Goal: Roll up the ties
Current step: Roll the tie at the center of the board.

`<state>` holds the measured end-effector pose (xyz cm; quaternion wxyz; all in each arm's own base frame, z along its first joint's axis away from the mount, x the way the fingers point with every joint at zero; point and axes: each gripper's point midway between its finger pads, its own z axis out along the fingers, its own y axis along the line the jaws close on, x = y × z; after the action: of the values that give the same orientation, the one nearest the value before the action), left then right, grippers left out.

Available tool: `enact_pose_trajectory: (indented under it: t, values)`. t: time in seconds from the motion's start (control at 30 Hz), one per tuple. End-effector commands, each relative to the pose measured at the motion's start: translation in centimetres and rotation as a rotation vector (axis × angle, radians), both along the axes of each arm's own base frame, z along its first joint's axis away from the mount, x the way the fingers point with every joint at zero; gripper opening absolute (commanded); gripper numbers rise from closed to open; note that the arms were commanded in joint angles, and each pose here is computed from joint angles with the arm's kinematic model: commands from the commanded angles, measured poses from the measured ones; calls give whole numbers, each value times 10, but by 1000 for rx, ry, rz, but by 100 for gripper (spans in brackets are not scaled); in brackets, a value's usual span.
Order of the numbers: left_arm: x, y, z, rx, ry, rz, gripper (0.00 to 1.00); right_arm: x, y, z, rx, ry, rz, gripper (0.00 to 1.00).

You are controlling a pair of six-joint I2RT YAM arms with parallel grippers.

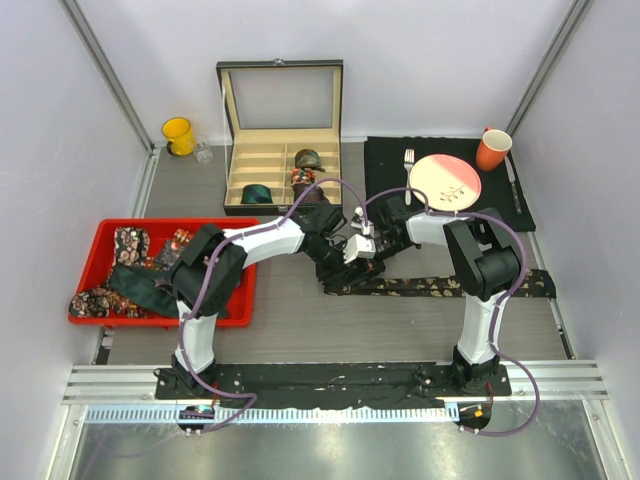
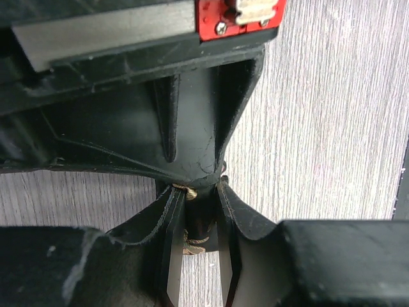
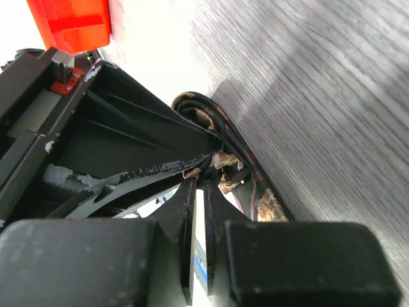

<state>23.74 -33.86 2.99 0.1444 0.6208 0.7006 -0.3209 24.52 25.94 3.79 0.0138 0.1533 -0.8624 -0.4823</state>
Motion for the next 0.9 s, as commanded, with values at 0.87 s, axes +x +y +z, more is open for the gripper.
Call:
enact_pose_trajectory:
  t: [0.87]
  values:
    - [4,6,-12,30,31,6,29,7,3,0,14,-78,18,34]
